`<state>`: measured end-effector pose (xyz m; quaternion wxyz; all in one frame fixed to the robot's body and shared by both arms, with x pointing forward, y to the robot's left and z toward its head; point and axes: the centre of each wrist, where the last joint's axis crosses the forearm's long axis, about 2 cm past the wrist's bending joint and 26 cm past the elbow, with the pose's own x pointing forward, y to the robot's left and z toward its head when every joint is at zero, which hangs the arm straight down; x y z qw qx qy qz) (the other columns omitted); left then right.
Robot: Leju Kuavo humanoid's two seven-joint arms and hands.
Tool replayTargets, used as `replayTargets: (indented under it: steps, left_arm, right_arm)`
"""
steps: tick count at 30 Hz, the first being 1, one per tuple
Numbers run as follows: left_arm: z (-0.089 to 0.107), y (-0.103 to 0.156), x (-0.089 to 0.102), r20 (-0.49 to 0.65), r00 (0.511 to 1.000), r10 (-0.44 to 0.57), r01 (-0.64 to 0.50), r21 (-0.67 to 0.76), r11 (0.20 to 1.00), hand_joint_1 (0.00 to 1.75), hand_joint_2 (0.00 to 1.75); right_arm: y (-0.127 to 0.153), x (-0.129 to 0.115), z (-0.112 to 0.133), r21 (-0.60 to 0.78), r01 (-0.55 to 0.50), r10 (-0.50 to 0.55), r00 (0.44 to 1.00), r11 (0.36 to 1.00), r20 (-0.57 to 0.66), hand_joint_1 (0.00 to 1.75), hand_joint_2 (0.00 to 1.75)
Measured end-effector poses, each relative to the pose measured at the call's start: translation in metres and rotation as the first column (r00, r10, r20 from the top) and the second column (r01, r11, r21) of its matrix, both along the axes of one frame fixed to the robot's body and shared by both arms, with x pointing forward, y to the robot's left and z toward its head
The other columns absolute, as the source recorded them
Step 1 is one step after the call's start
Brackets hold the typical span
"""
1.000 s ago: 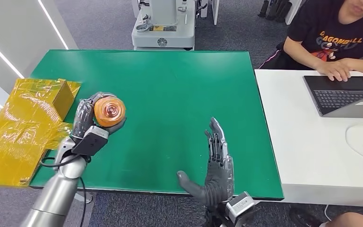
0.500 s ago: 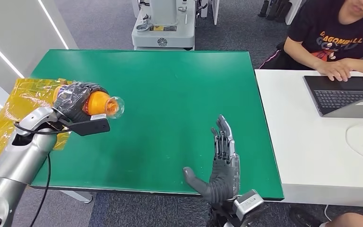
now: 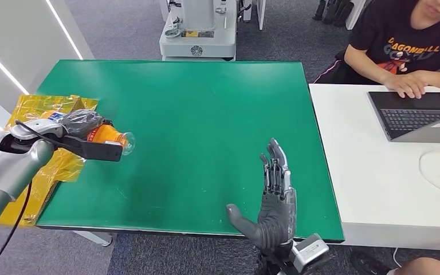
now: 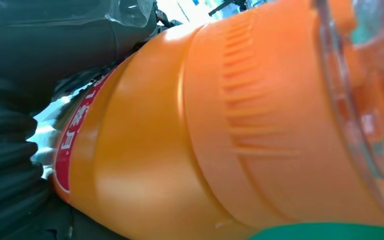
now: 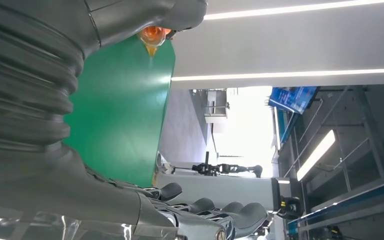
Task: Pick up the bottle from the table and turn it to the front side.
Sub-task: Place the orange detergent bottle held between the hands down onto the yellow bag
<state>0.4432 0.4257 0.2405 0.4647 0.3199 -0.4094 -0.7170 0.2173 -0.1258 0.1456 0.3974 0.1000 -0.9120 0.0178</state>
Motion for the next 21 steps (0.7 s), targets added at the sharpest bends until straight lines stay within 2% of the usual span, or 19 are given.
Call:
replayTargets:
  steps: [9,18,21]
  left_arm:
    - [-0.022,0.002,0.007,-0.055,0.994,0.091,-0.081,0.165,0.983,1.75,1.75]
    - [-0.064,-0.017,0.000,-0.179,0.972,0.152,-0.113,0.211,0.971,1.75,1.75]
    - [-0.072,-0.022,-0.002,-0.195,0.968,0.157,-0.114,0.213,0.970,1.75,1.75]
  right_arm:
    - [0.005,0.001,0.004,0.009,-0.006,0.006,1.000,1.000,-0.008,0.00,1.75]
    - [0.009,0.004,0.009,0.032,-0.012,0.012,1.000,0.999,0.000,0.00,1.75]
    - [0.009,0.005,0.010,0.034,-0.012,0.012,1.000,0.999,0.002,0.00,1.75]
